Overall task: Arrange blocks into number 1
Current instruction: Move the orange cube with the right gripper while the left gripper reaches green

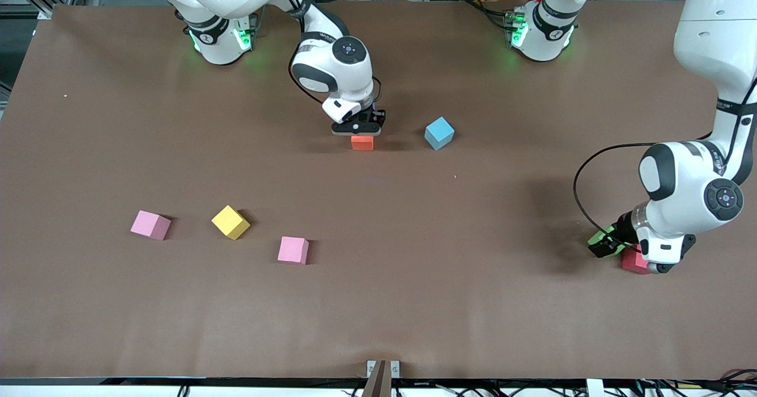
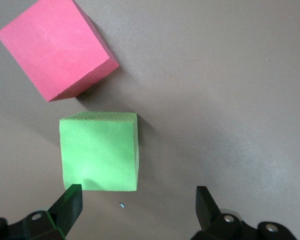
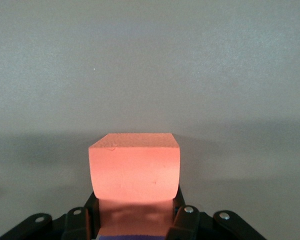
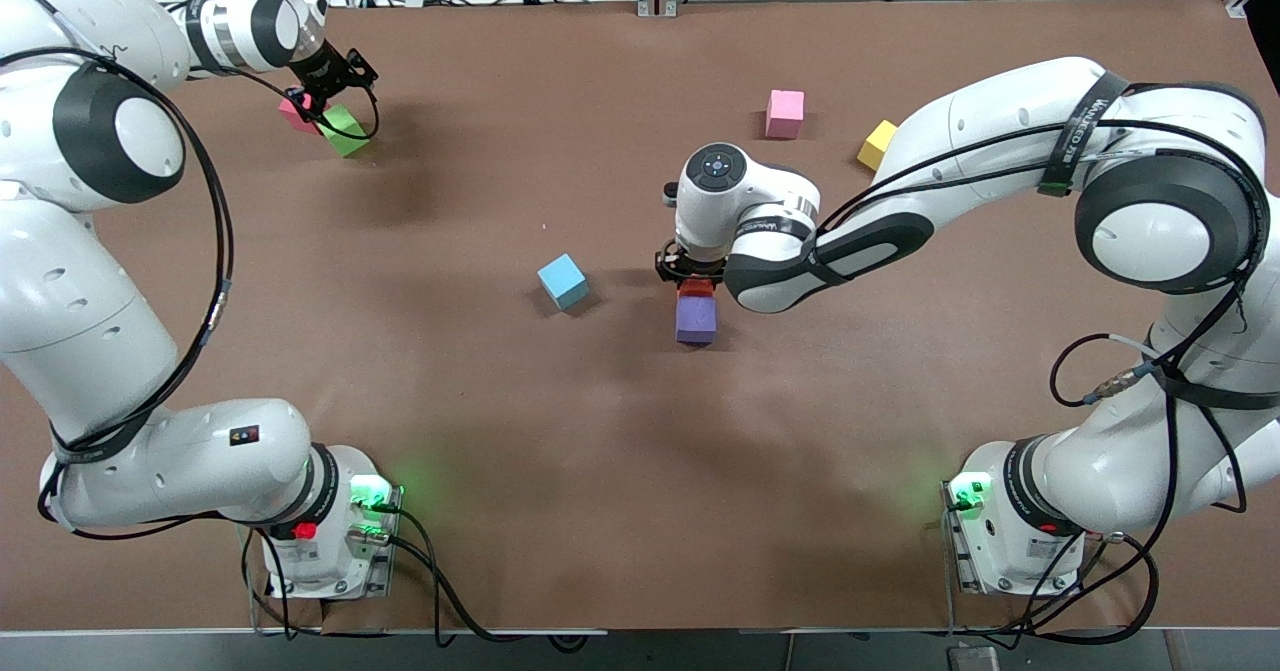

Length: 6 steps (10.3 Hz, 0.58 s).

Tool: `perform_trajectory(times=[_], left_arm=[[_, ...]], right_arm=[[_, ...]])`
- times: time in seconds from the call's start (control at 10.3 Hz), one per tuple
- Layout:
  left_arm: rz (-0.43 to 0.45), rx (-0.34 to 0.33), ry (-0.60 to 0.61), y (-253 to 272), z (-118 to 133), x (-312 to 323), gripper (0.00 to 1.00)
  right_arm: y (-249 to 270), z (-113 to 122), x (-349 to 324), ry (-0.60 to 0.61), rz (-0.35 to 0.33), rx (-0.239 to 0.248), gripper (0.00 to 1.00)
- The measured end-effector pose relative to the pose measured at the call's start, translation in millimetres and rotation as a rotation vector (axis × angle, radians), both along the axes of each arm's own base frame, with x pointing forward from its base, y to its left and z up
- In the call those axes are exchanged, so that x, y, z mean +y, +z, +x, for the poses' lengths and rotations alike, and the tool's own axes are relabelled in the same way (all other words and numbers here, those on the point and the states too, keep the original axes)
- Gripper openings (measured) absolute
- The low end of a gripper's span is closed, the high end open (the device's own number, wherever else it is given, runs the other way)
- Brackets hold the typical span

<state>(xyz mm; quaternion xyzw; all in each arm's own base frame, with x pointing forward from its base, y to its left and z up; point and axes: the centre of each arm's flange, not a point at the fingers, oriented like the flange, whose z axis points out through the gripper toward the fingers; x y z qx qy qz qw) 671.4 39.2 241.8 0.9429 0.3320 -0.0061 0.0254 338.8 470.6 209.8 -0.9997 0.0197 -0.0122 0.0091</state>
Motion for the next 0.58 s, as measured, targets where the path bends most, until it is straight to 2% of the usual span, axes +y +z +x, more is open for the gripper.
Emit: perform_trajectory(times=[0.58], left_arm=[[0.042,0.017,0.002,-10.7,-2.9,18.3,1.0]], right_arm=[[-1.4,-5.2,-0.1,-0.004,-0.003,0.005,0.56]])
